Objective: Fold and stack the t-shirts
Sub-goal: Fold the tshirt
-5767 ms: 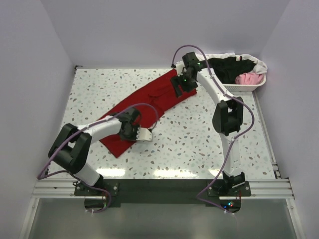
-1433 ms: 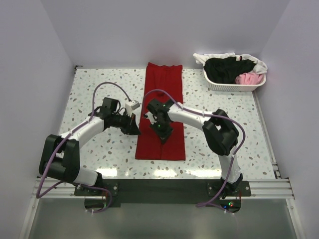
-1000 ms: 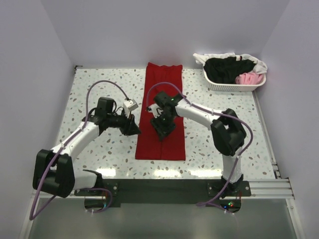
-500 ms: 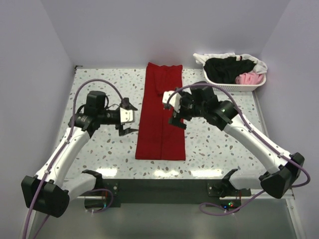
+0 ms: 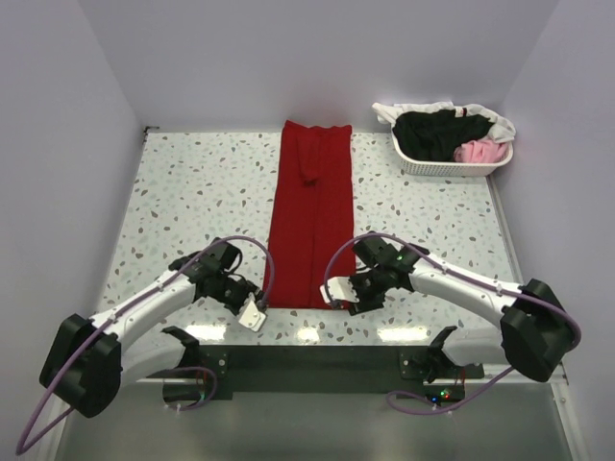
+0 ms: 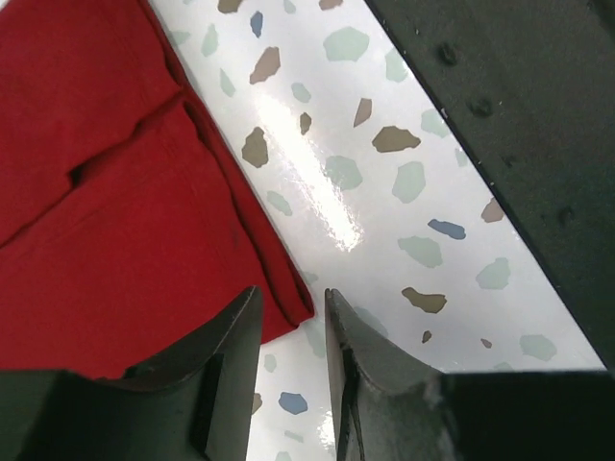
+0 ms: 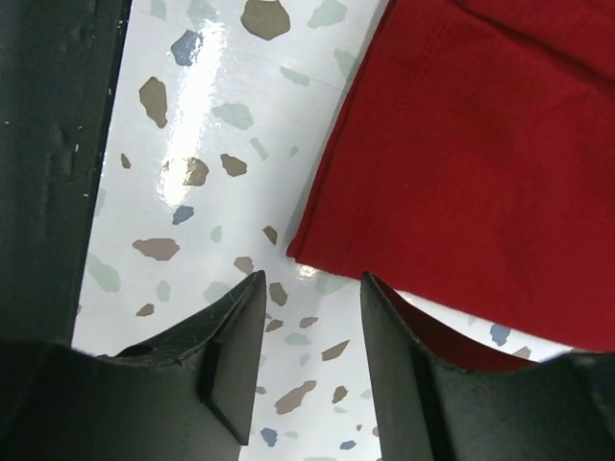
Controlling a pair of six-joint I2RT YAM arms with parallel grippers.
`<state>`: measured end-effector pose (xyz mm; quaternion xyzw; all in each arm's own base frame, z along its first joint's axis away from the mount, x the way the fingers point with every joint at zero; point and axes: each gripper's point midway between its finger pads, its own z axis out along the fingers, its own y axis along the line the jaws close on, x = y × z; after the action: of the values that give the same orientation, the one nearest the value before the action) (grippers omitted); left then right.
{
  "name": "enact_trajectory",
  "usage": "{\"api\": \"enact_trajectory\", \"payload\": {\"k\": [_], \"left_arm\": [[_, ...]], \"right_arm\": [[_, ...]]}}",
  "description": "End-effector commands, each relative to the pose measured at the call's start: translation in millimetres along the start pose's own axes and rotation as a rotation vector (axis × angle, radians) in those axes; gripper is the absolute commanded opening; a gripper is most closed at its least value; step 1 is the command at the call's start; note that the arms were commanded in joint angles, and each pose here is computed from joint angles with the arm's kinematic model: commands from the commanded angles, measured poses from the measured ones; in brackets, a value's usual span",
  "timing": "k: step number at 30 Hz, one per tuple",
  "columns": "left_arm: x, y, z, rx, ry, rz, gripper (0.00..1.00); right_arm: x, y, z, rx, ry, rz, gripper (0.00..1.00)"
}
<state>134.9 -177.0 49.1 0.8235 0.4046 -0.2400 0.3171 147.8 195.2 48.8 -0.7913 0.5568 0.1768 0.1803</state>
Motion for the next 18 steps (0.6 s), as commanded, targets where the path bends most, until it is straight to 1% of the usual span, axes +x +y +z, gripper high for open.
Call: {"api": "enact_trajectory", "payload": {"k": [1,4,10,15,18], "left_arm": [[10.0,12.1,7.4,-0.008,0.026,0.099,0.36],[16.1,13.2,13.5,-0.001,0.036,0.113,0.36],[28.0,17.5,21.8,0.011,0.068,0.059,0.35],[39.0,19.3,26.6,0.029,0.098,0.038,0.35],[41.8,17.8,28.7,0.047,0.099,0.025,0.33]], "right_arm": [[-12.4,-12.0,8.3,0.015,-0.055,-0.096,0.46],[-9.0,-6.8,14.2,-0.004,-0.046,-0.113,0.46],[-3.4,-2.5,25.8,-0.01,-0.013,-0.156,0.46],[4.8,-4.8,36.0,-0.014,0.019,-0.148,0.49],[8.7,-6.6,40.4,-0.012,0.034,-0.144,0.47]]}}
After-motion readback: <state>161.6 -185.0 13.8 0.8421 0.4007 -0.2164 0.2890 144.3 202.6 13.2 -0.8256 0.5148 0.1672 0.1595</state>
